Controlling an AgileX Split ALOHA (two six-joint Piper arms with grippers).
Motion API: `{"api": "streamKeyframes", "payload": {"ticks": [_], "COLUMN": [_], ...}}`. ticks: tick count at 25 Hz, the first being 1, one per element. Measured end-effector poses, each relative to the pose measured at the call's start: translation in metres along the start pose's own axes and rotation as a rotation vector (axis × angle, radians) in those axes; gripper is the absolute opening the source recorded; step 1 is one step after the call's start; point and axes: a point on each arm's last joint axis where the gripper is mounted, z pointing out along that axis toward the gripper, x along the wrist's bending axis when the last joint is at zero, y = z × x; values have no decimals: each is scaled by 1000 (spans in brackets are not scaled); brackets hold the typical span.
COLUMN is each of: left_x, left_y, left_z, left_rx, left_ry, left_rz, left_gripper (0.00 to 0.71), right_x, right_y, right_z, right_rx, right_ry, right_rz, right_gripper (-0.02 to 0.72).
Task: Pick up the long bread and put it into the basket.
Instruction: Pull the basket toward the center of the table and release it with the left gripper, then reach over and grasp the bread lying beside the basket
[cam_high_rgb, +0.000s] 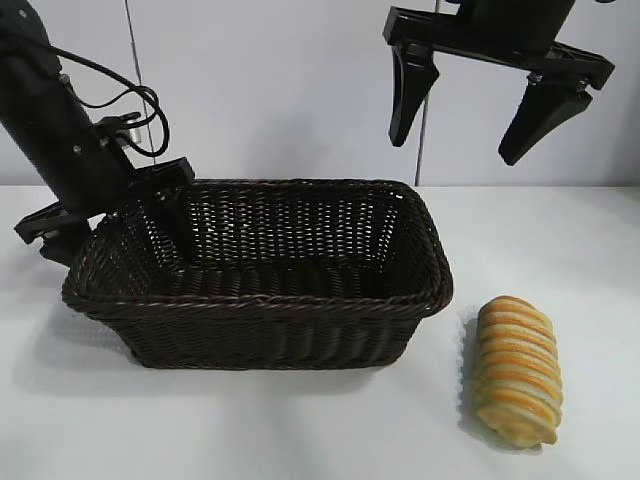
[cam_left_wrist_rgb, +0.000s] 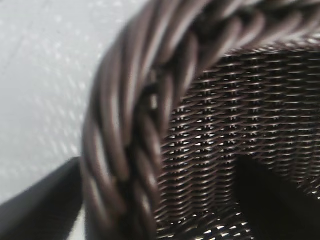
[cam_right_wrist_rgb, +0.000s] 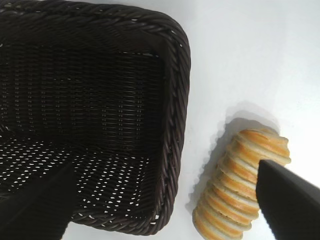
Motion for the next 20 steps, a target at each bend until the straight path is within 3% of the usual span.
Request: {"api": "streamKeyframes", "payload": {"ticks": [9,15,18,20], "left_x": [66,125,139,135], "left_y": [-8,-28,-42,-49], "left_z": [-97,-148,-175,-192], "left_rx": [-154,-229,-279,-312], "left_ry": [180,273,319,352], "left_rz": [-117,-295,-342,-321], "left_gripper": [694,694,694,694], "right_x": [0,0,0,0], "right_y": [0,0,0,0], "right_z": [0,0,0,0], "right_rx": [0,0,0,0], "right_ry": [0,1,2,2], "right_rz": [0,-6,-13,-21], "right_gripper": [697,697,697,697]}}
